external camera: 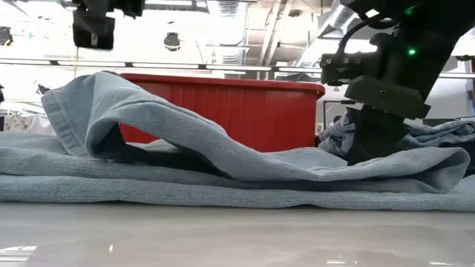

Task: Fold Laundry from Bin
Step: Fold the light blue pants

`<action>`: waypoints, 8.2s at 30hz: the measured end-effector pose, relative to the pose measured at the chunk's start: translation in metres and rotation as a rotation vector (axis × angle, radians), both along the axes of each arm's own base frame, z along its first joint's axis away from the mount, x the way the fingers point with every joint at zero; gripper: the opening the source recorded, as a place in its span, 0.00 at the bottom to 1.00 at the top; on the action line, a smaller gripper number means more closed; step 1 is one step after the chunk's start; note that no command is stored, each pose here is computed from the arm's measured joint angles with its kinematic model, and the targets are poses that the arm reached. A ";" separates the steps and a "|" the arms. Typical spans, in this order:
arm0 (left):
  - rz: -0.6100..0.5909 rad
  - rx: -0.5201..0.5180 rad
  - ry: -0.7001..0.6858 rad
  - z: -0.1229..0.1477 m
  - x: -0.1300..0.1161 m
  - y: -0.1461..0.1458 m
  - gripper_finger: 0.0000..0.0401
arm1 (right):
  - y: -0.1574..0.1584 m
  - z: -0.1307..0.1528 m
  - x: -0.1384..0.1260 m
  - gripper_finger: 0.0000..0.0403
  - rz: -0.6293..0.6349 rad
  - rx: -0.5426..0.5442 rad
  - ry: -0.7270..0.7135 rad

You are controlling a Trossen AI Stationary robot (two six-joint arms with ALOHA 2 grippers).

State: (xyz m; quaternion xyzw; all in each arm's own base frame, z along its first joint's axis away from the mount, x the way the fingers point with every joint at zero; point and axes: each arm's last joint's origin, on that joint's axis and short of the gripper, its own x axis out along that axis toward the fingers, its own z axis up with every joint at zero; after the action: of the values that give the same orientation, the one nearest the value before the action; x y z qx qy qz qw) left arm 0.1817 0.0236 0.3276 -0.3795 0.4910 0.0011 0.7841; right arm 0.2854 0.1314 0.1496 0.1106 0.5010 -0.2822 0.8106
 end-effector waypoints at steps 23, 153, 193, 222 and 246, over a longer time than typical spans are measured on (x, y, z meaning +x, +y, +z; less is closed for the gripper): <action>0.431 0.499 -0.259 -0.095 -0.057 -0.095 0.27 | 0.001 0.000 0.002 0.67 0.004 0.017 -0.023; 0.361 0.531 -0.260 -0.040 -0.042 -0.158 0.34 | -0.025 -0.001 0.012 0.67 -0.056 0.128 0.044; 0.338 0.789 -0.299 -0.142 -0.048 -0.163 0.64 | -0.025 -0.002 0.013 0.67 -0.050 0.212 0.071; 0.066 0.355 -0.176 -0.088 0.024 -0.160 0.01 | -0.027 -0.002 0.014 0.67 -0.056 0.213 0.074; 0.035 0.180 0.105 -0.065 0.035 -0.123 0.05 | -0.027 -0.002 0.014 0.67 -0.058 0.201 0.068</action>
State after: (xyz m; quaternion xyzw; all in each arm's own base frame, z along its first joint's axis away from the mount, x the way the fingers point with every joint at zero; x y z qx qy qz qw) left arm 0.2169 -0.0993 0.2631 -0.3156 0.5224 0.0788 0.7882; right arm 0.2993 0.1041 0.1477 0.1961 0.5507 -0.2576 0.7694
